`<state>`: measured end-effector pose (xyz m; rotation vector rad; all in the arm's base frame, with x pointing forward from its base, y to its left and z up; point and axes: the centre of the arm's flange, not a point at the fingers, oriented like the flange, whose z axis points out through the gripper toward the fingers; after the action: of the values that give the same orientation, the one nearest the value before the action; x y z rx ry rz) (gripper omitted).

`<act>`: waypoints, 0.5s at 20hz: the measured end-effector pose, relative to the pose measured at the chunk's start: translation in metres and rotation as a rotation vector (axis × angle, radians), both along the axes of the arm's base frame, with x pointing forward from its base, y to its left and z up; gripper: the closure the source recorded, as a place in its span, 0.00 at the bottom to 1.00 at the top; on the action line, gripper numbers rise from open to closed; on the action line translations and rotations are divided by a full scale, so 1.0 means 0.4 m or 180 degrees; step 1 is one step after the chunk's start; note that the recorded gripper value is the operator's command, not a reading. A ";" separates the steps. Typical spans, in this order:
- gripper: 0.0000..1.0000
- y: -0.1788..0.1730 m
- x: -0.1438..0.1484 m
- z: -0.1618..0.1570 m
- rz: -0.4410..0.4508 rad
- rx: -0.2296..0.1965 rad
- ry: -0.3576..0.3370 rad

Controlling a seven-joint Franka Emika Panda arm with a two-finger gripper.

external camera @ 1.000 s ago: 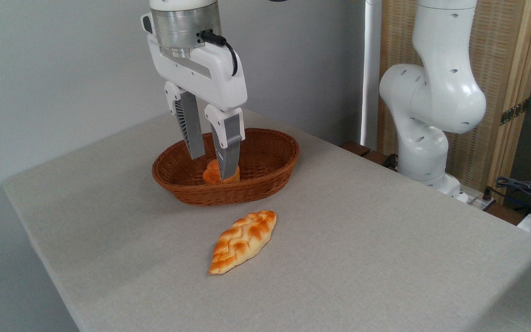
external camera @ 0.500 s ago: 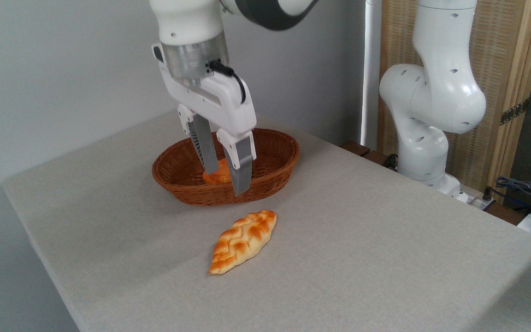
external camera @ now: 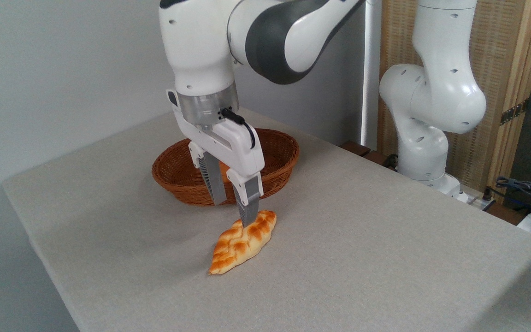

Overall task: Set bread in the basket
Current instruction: 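Lift the gripper out of the basket and move it over the braided loaf, then lower the gripper onto the braided loaf and close on it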

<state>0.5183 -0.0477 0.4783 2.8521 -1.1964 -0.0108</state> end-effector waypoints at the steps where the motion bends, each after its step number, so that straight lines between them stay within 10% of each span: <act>1: 0.00 0.000 -0.003 -0.011 0.0000 0.0001 0.0013; 10: 0.00 0.003 -0.026 -0.124 -0.0059 0.0018 0.0111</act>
<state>0.5078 -0.0465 0.4287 2.8334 -1.2183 -0.0643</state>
